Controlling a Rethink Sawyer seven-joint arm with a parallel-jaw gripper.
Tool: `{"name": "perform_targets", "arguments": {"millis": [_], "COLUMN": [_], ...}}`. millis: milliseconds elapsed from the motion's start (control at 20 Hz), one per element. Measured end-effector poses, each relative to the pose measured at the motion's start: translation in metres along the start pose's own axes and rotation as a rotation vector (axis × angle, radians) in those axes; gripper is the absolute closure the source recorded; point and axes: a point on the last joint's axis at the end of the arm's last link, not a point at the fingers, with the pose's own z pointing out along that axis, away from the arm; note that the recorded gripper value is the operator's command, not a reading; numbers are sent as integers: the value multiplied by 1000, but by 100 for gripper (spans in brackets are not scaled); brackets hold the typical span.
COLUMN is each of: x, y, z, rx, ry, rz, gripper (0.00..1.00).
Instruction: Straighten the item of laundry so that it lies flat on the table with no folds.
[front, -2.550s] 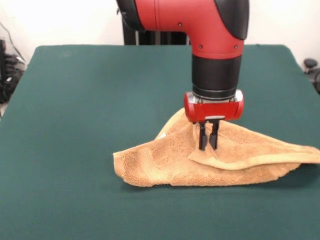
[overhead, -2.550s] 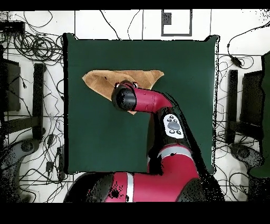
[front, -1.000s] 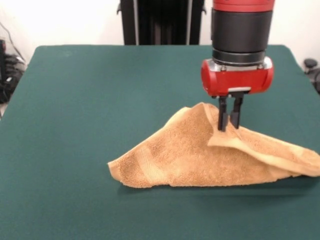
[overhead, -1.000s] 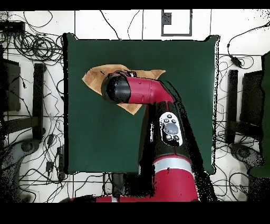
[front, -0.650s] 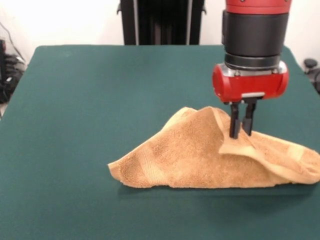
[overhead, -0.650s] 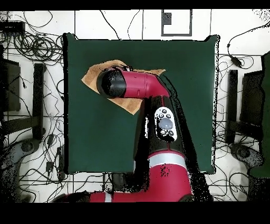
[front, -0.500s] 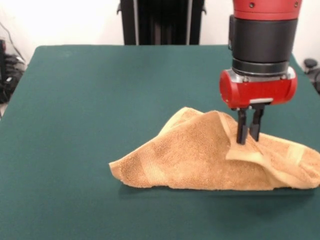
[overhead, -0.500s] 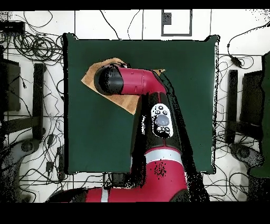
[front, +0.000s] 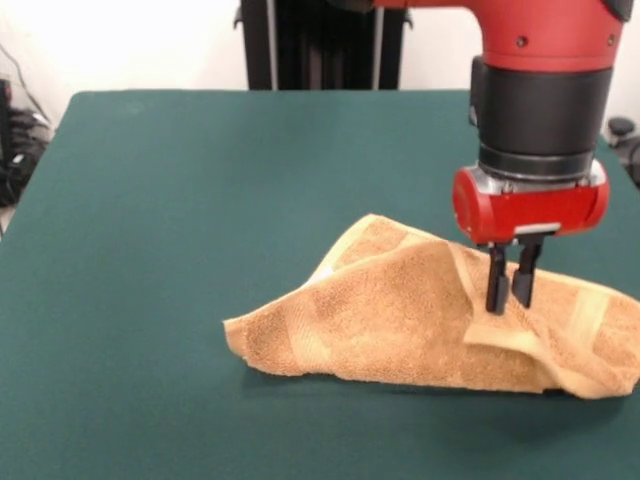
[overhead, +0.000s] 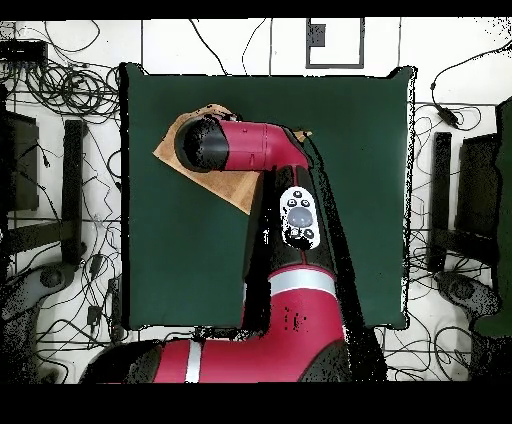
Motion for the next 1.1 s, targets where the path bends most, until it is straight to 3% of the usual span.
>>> {"name": "perform_targets", "arguments": {"millis": [650, 1100], "x": [5, -3], "y": [-1, -5], "z": [46, 58], "rx": [-6, -4], "ry": [27, 28], "rz": [4, 6], "gripper": [100, 100]}}
